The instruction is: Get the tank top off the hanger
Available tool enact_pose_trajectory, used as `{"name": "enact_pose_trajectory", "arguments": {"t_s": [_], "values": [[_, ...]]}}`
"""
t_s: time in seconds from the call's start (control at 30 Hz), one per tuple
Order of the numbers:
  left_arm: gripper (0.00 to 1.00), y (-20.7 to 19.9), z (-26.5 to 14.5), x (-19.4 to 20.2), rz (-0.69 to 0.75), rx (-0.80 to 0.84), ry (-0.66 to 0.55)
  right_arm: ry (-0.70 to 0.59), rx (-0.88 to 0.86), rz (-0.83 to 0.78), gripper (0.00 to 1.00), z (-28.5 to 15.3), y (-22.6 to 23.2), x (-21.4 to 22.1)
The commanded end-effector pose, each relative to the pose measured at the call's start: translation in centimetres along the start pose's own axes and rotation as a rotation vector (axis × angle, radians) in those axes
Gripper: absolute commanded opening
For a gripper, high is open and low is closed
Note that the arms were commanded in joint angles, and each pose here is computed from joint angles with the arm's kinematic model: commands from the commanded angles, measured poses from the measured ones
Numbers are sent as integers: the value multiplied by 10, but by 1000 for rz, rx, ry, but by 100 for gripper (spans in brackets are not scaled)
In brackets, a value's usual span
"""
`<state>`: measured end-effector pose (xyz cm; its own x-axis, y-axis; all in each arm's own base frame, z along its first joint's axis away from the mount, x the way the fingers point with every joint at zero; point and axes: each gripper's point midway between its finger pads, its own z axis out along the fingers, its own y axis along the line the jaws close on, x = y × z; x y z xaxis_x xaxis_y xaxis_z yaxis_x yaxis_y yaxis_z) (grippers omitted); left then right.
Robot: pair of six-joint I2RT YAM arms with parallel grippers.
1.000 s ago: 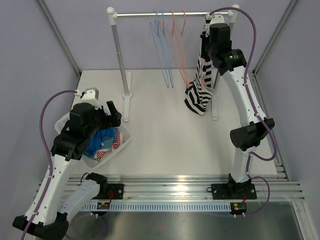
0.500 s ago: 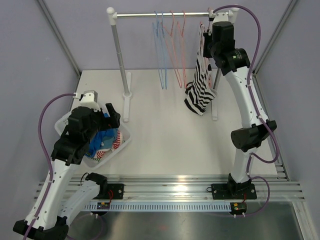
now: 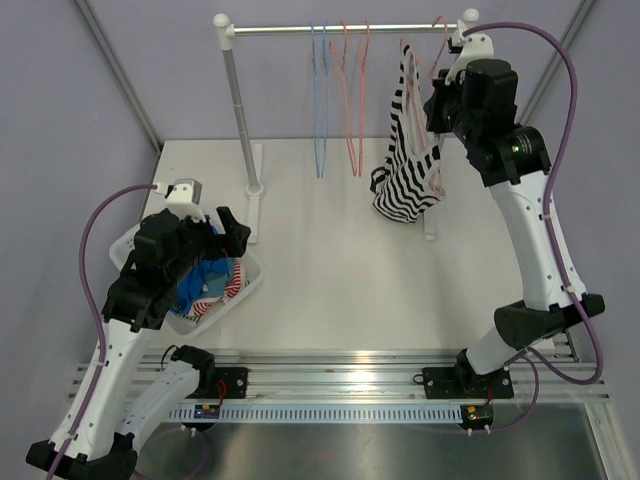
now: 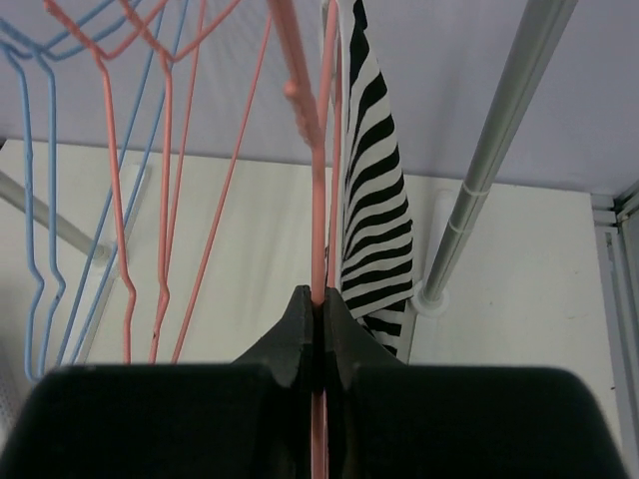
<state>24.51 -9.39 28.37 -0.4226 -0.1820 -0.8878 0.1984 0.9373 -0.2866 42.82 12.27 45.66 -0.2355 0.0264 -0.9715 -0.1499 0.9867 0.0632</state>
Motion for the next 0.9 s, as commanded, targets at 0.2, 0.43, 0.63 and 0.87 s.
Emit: {"name": "enact_pose_trajectory", "arguments": {"t_s": [0.2, 0.43, 0.63, 0.87], "values": [[99, -41, -6, -48, -55, 164, -101, 15, -199, 91, 0, -79, 21, 42], [99, -118, -6, -93, -60, 297, -170, 40, -342, 103, 0, -155, 33, 56], [99, -209, -8, -129, 28, 373, -276, 43, -409, 96, 0, -214, 34, 68], [99, -288, 10, -142, 149, 542, -264, 80, -474, 42, 0, -262, 35, 74]]}}
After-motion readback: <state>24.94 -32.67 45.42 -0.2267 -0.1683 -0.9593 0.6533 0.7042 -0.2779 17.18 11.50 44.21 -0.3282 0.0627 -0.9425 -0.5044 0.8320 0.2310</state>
